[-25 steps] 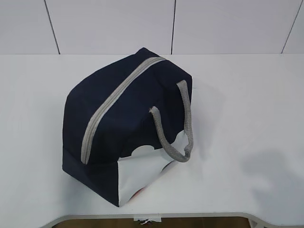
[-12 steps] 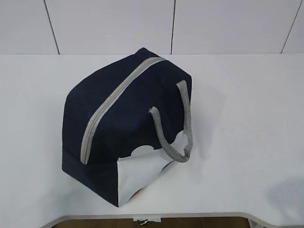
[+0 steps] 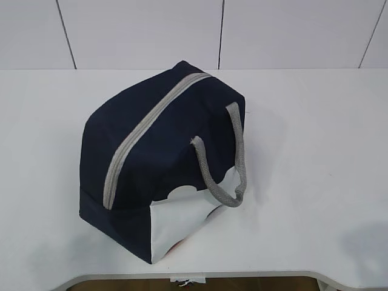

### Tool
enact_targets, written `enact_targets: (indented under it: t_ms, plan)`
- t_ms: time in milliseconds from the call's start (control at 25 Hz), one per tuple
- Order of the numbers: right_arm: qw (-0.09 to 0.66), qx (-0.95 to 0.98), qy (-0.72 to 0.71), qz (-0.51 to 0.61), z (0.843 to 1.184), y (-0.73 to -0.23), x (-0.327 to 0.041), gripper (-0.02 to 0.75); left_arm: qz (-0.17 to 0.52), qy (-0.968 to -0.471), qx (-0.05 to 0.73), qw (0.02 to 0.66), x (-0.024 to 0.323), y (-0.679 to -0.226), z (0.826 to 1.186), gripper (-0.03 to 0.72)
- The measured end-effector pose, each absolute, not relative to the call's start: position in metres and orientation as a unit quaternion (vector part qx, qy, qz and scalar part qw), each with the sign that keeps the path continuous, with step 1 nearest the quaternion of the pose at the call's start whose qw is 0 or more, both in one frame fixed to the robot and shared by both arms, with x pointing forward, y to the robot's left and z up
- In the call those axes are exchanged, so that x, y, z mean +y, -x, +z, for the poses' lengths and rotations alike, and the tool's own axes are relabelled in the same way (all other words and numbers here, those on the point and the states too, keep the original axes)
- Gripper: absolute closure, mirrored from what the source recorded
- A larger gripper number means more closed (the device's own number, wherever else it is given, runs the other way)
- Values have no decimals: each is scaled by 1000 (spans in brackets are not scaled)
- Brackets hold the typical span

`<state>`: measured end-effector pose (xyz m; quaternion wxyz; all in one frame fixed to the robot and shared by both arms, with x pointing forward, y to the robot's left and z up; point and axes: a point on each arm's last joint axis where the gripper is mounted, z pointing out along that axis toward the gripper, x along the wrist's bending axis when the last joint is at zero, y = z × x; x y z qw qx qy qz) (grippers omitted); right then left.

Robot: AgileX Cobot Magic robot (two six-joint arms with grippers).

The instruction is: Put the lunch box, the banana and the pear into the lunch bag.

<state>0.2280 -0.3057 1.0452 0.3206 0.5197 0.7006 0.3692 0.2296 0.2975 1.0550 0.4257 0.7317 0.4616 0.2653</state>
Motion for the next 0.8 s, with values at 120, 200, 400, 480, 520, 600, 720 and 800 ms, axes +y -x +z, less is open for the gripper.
enact_targets:
  t_ms: [120,200,400,480,520,600,720,800]
  plan:
    - [321,700,-520,369,1045,-228,-306,284,266,-731,463,425,298,-230,1055,337]
    - [323,698,-522,369,1045,-228,-305,284,270,-725,472,424,297,-229,1055,337]
    - [337,676,-549,358,1045,-228,-304,283,309,-675,537,400,295,-229,1055,337]
    - [348,658,-571,347,1045,-228,-304,283,324,-653,563,389,295,-230,1055,338]
    - [354,648,-582,340,1045,-228,-303,283,329,-646,571,384,294,-230,1055,339]
    - [364,630,-602,329,1045,-227,-303,284,332,-641,577,382,294,-230,1055,340]
    - [371,616,-616,323,1045,-227,-302,284,333,-640,578,381,294,-230,1055,340]
    - [371,615,-616,322,1045,-227,-302,284,333,-639,579,381,294,-230,1055,340]
